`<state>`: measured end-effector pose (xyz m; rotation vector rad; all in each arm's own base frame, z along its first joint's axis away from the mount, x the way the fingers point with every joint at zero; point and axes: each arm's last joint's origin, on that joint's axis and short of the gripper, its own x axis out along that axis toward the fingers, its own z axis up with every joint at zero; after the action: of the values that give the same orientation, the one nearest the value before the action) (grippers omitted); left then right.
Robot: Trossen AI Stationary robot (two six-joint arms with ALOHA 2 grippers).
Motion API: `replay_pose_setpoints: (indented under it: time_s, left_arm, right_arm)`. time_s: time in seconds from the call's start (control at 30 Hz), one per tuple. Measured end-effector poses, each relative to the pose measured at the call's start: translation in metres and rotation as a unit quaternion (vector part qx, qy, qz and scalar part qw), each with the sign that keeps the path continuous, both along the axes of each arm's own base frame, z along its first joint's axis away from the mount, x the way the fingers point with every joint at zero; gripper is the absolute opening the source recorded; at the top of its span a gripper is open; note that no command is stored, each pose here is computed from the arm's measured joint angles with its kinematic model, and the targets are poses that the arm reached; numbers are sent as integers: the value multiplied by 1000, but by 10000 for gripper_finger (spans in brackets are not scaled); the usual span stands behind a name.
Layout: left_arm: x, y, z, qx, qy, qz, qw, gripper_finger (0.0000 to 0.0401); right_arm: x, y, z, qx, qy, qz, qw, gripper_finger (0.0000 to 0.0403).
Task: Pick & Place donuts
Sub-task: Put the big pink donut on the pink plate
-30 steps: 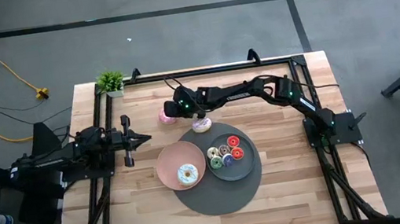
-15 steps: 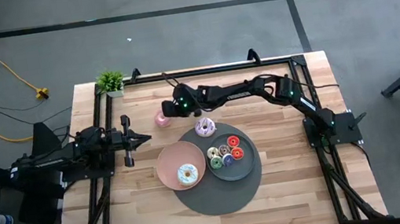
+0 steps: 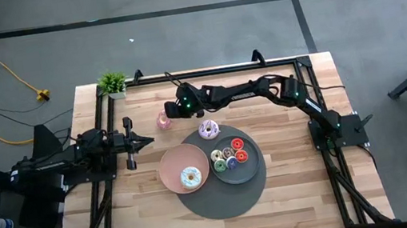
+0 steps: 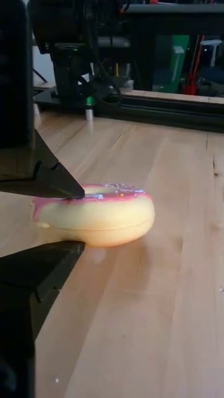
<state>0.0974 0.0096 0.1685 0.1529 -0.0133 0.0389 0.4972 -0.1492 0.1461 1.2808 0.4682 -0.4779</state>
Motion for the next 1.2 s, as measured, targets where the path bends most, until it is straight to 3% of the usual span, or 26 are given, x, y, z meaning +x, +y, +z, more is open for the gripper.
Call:
replay_pose_setpoints:
  time_s: [0.3, 0.8, 1.2]
  left_arm:
    - [0, 0, 0, 0, 0, 0, 1000, 1]
    - [0, 0, 0, 0, 0, 0, 1000, 1]
    - [0, 0, 0, 0, 0, 0, 1000, 1]
  right_arm:
    - [-1, 0, -1, 1, 9, 3, 1000, 109]
    - [-1, 0, -1, -6, 8, 5, 1000, 38]
    - [2, -1, 5, -18, -21, 11, 1000, 23]
